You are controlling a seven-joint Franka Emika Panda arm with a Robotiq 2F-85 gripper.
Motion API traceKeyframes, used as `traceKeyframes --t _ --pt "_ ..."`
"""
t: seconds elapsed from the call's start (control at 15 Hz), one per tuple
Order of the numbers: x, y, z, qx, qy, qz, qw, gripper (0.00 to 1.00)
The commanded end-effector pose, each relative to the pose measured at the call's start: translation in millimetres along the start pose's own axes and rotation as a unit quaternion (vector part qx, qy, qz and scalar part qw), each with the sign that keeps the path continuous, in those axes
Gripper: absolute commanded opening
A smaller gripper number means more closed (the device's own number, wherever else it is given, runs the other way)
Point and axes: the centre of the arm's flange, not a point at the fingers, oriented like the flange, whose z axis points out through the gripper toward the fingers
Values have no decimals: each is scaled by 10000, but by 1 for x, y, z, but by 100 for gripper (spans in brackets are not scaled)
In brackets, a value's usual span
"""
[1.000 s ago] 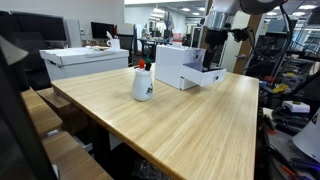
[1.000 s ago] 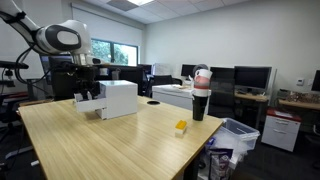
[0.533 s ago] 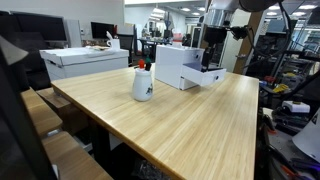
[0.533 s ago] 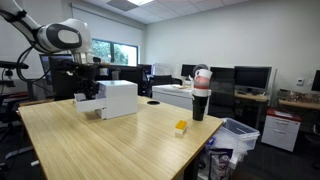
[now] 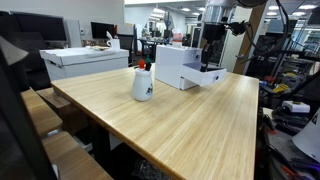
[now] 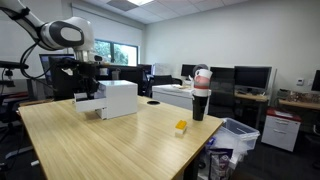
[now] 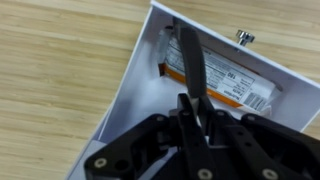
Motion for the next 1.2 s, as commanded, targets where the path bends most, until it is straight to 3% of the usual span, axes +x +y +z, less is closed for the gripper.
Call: traceKeyframes --t 0.0,0.53,1.13 --pt "5 -4 -8 41 -101 61 9999 7" --pt "3 -20 -26 -228 -471 209 9984 8" --pt "-11 -36 -34 -357 -573 326 9972 7"
